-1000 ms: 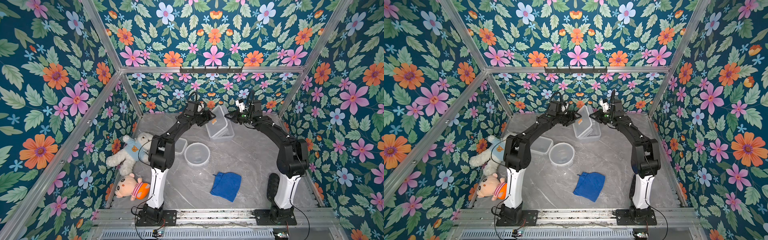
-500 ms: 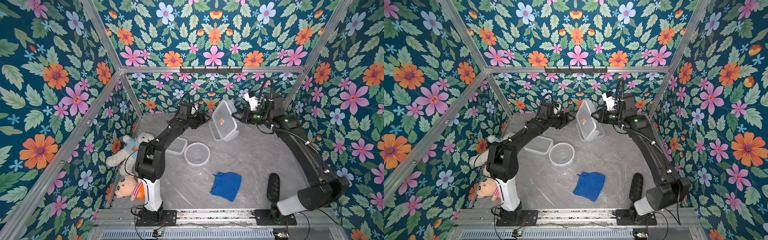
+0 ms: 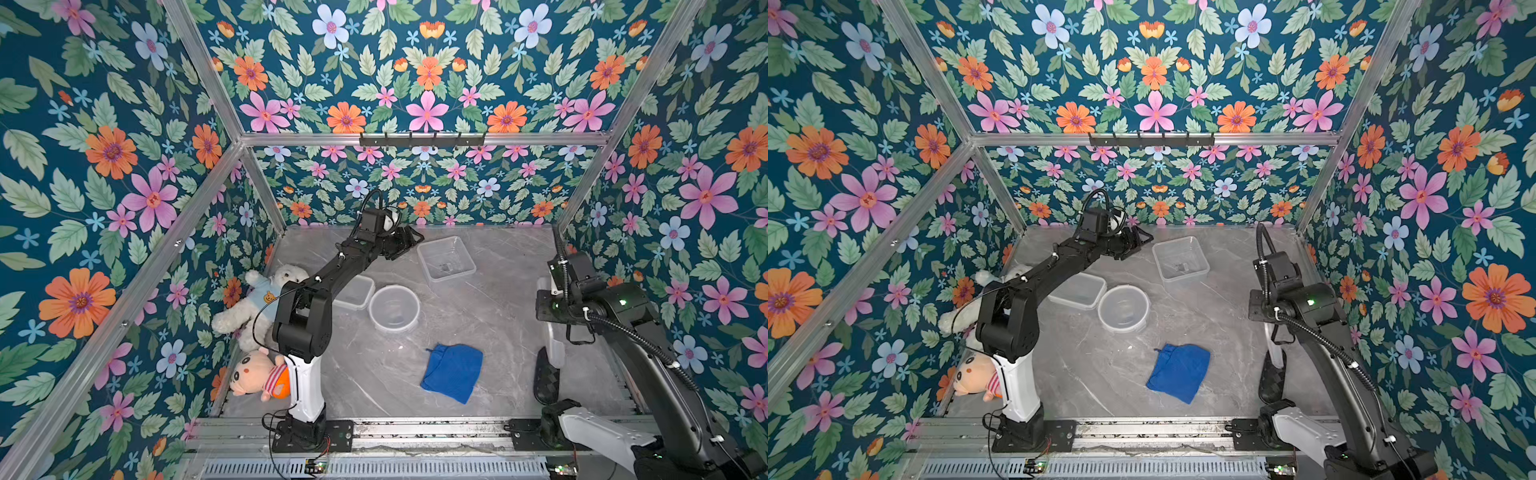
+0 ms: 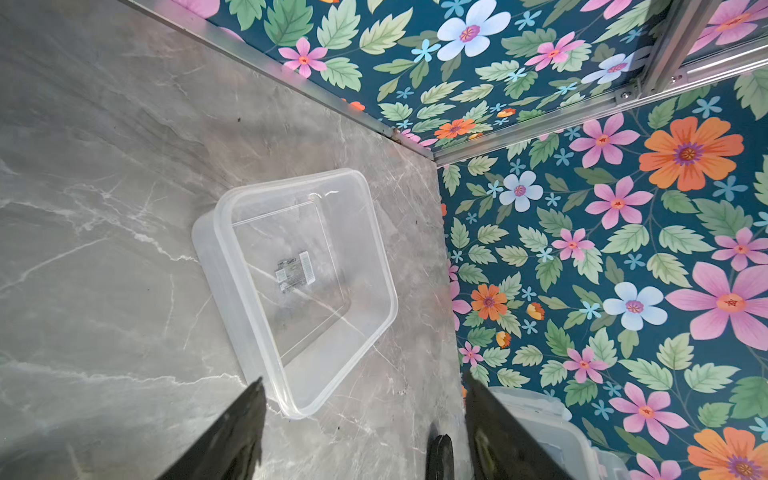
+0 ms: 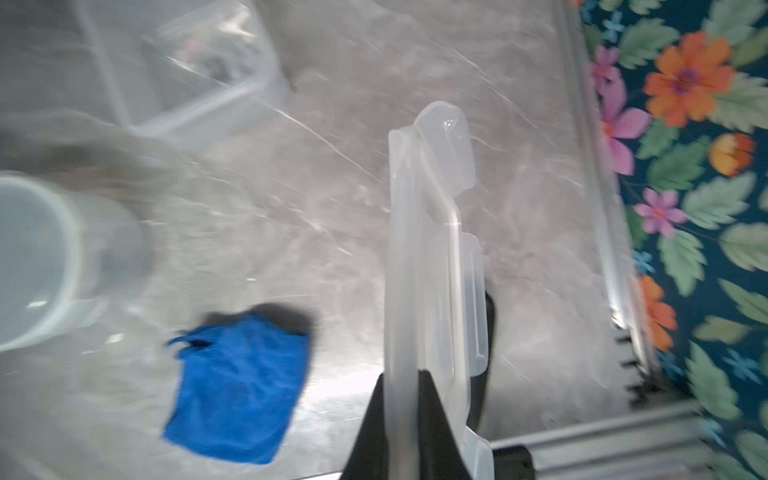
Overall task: Wipe the insides of the lunch boxes
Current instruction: Place the lid at the center of the board.
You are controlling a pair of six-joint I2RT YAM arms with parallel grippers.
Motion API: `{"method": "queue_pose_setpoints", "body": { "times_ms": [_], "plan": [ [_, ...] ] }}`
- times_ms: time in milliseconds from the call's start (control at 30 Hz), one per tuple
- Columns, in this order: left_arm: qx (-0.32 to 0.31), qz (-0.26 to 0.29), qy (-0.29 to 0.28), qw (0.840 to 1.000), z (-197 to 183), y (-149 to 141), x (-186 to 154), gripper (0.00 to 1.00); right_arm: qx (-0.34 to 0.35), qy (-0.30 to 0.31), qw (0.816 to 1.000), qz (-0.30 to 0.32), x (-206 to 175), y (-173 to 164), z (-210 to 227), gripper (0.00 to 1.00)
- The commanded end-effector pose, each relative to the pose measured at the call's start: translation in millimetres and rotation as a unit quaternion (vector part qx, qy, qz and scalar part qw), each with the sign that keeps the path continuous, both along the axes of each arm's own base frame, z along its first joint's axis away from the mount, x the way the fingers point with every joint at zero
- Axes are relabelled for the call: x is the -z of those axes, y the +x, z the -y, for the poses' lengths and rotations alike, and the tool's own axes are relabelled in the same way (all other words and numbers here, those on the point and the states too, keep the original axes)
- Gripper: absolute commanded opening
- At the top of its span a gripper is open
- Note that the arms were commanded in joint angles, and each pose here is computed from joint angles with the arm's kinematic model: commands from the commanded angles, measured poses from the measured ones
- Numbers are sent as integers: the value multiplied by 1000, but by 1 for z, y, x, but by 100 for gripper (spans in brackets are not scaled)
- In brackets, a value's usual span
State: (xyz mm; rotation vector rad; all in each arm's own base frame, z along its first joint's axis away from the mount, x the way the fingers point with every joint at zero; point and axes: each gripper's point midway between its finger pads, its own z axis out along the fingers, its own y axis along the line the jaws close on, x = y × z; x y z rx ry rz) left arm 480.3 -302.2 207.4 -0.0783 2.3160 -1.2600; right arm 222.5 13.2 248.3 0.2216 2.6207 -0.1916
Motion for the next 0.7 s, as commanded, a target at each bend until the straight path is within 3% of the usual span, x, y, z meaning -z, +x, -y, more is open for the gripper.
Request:
{"method": "queue_pose_setpoints", "body": {
  "times_ms": [0,133,467,500,600,667],
  "plan": [
    [3,2,-7,1000,3,1,0,76,54,-127,990,-33,11,-13,44,0],
    [5,-5,-4,1000,4,1,10,76,64,-141,986,-60,40,2,42,0],
    [8,-23,1,1000,6,4,28,76,58,-85,984,-148,135,34,4,0],
    [7,-23,0,1000,6,5,28,76,57,-84,983,-152,140,35,2,4],
    [8,-24,1,1000,6,5,29,76,55,-60,984,-159,153,32,-7,32],
    [6,-23,2,1000,6,6,29,76,57,-30,985,-159,159,26,-16,43]
  ]
}}
